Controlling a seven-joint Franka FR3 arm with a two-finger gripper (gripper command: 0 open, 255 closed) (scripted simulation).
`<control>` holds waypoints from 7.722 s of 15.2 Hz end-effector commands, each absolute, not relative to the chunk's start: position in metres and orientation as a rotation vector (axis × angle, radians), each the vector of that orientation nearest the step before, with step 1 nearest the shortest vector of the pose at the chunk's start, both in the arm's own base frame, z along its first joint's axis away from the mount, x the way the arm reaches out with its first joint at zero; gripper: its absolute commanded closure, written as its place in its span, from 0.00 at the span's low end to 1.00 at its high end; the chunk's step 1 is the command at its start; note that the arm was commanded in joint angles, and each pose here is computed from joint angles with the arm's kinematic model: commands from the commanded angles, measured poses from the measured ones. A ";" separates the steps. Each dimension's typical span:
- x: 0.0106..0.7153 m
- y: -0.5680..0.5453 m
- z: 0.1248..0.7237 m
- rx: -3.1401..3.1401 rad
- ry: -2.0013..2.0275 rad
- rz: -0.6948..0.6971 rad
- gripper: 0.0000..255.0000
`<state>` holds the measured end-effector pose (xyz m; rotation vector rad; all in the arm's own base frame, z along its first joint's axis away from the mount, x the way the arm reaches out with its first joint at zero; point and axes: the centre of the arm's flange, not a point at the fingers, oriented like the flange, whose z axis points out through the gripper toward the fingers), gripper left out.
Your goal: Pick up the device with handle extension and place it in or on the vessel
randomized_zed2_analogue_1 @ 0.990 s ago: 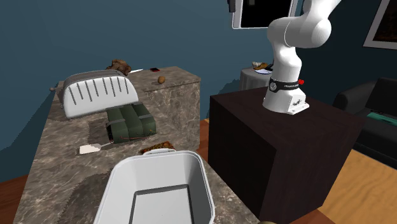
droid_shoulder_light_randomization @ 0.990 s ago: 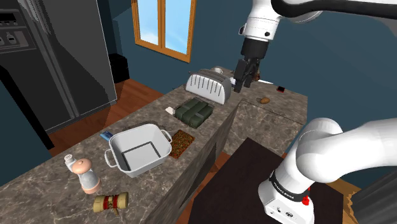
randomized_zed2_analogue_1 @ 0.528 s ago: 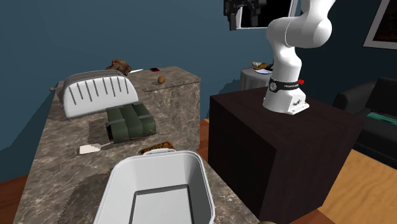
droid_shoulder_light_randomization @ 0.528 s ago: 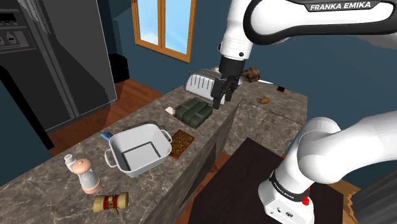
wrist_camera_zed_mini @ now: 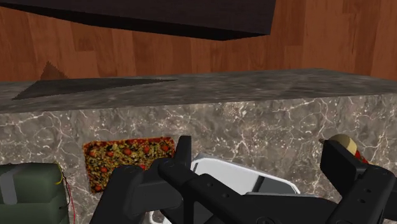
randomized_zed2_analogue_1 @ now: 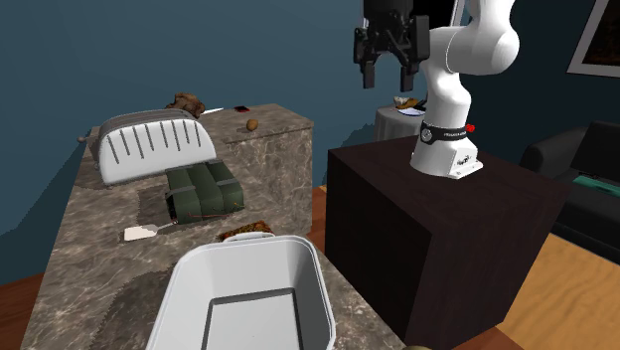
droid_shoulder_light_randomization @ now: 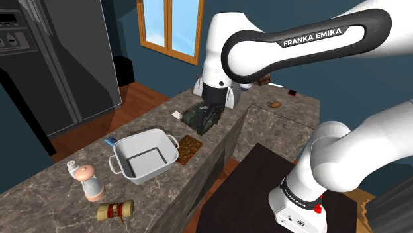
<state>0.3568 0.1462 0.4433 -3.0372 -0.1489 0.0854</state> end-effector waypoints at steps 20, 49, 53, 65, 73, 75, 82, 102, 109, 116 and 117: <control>0.425 0.353 0.263 -3.091 -0.266 0.039 0.00; 0.452 0.440 0.143 -3.113 -0.318 0.020 1.00; 0.452 0.440 0.143 -3.113 -0.318 0.020 1.00; 0.452 0.440 0.195 -3.113 -0.318 0.020 1.00; 0.452 0.440 0.238 -3.113 -0.318 0.020 1.00; 0.452 0.440 0.248 -3.113 -0.318 0.020 1.00; 0.452 0.440 0.285 -3.113 -0.318 0.020 1.00; 0.519 0.344 0.360 -3.113 -0.318 0.020 1.00; 0.571 0.269 0.375 -3.113 -0.318 0.020 1.00; 0.617 0.205 0.383 -3.113 -0.318 0.020 1.00; 0.617 0.205 0.378 -3.113 -0.318 0.020 1.00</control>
